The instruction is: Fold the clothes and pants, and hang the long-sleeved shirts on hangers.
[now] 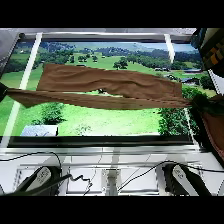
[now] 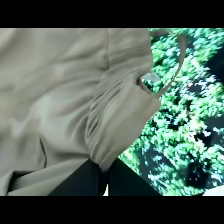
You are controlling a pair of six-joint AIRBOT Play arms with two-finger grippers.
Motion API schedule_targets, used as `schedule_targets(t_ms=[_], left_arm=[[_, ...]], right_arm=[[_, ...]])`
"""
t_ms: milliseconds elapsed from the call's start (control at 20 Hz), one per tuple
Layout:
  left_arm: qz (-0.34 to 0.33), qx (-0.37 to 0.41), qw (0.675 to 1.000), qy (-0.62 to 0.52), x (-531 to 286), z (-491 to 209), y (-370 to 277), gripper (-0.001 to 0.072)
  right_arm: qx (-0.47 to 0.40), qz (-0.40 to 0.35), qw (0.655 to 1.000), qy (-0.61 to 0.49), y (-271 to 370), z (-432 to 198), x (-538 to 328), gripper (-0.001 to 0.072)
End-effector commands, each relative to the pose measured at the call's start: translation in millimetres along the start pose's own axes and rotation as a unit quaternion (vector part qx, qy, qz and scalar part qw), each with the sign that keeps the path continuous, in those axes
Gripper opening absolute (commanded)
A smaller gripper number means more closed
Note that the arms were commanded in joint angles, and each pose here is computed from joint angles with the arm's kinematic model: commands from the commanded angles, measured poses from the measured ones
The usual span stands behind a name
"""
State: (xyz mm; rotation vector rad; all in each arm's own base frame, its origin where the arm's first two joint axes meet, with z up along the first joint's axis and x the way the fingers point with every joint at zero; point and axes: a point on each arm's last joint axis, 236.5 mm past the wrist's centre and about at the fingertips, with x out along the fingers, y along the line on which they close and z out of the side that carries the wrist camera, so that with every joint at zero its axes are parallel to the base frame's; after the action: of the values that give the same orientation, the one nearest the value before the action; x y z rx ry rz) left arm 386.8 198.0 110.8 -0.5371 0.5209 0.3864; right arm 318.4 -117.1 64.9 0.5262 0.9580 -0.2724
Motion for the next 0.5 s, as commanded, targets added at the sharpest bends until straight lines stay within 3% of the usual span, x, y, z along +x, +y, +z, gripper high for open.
schedule_targets(t_ms=[0, 250, 450], left_arm=[[0.009, 0.021, 0.999, -0.047, 4, 22, -2, 0.0012], [-0.038, 0.014, 0.997, -0.058, 67, 14, -58, 0.0009], [-0.086, 0.011, 0.996, -0.033, 131, 14, -124, 0.0008]], right_arm=[[0.014, -0.027, 0.999, -0.039, -4, 21, -18, 0.0030], [0.049, 0.012, 0.997, -0.065, 26, 48, 33, 0.0030], [0.129, 0.028, 0.989, -0.073, 33, 62, 93, 0.0030]])
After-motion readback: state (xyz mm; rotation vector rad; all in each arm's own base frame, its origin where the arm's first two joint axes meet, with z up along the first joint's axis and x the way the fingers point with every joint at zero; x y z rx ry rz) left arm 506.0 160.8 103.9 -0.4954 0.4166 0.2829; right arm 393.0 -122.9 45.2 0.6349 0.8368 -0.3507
